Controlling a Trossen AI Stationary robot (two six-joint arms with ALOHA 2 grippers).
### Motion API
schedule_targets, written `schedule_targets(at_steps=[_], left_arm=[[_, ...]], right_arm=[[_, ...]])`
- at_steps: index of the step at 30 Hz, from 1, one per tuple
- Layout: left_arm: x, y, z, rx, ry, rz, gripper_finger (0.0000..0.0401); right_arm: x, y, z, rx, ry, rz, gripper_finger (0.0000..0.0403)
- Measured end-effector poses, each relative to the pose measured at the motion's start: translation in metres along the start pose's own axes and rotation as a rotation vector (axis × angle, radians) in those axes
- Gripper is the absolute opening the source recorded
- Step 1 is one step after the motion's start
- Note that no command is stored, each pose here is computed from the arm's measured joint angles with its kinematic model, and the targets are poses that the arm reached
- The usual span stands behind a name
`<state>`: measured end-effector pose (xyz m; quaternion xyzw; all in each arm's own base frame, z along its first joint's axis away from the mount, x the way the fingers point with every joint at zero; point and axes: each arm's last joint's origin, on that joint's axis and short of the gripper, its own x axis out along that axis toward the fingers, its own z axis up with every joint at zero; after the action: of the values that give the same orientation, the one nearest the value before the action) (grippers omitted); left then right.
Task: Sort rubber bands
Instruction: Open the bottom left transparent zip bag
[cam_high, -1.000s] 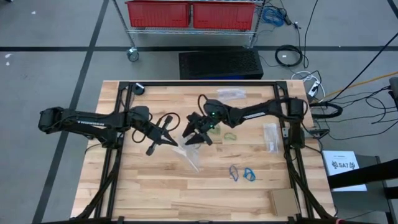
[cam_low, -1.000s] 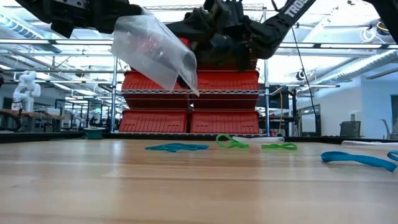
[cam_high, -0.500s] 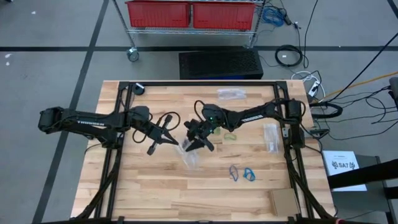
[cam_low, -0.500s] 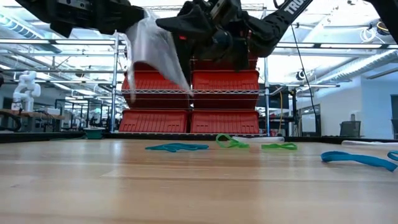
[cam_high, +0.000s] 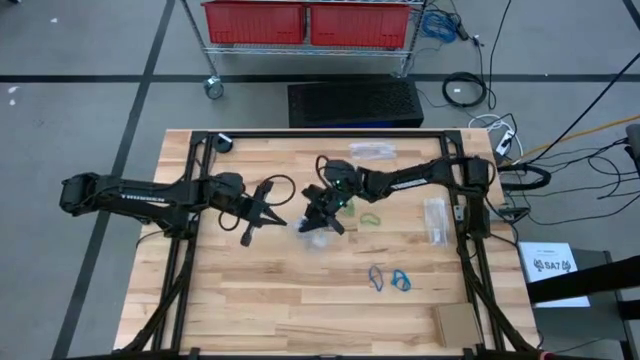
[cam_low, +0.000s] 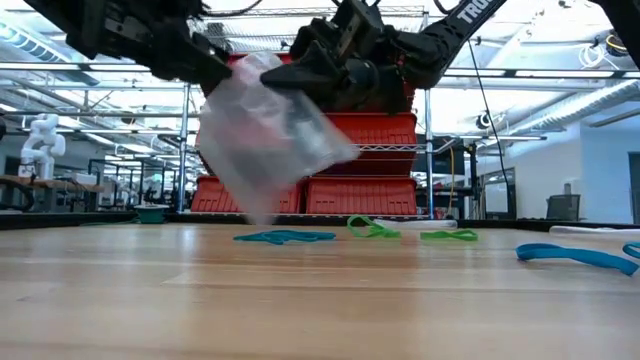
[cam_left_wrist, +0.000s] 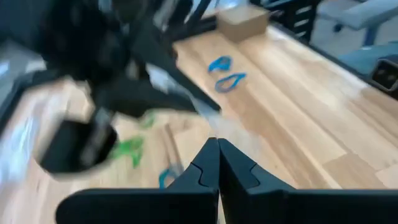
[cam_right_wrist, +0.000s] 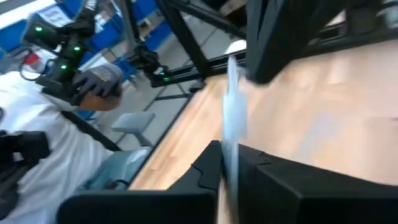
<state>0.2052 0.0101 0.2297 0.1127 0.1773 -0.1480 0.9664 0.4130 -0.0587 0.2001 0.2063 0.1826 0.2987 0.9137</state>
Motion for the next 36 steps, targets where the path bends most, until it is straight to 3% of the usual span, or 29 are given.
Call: schedule_targets(at_steps=[6, 10, 14, 19, 26, 30, 36], left_arm=[[0.007, 0.003, -0.004, -0.116, 0.033, 0.045, 0.0000], [0.011, 0.009, -0.002, -0.211, 0.008, 0.174, 0.0003], [0.011, 0.015, 0.003, -0.242, -0.046, 0.291, 0.0035], [0.010, 0.020, 0.006, -0.273, -0.103, 0.291, 0.0094], [0.007, 0.033, 0.010, -0.417, -0.210, 0.311, 0.0169], [0.022, 0.041, 0.005, -0.487, -0.168, 0.292, 0.0189], [0.039, 0.057, 0.017, -0.460, -0.149, 0.288, 0.0194]], right_arm=[[-0.028, 0.005, 0.017, -0.068, -0.001, -0.107, 0.0001], [-0.043, 0.015, 0.026, -0.136, 0.013, -0.193, 0.0001], [-0.053, 0.027, 0.030, -0.204, 0.063, -0.286, 0.0000], [-0.064, 0.038, 0.031, -0.256, 0.129, -0.389, 0.0000], [-0.065, 0.039, 0.031, -0.297, 0.155, -0.415, 0.0000], [-0.066, 0.036, 0.031, -0.326, 0.160, -0.493, 0.0000], [-0.066, 0.036, 0.031, -0.325, 0.166, -0.495, 0.0000]])
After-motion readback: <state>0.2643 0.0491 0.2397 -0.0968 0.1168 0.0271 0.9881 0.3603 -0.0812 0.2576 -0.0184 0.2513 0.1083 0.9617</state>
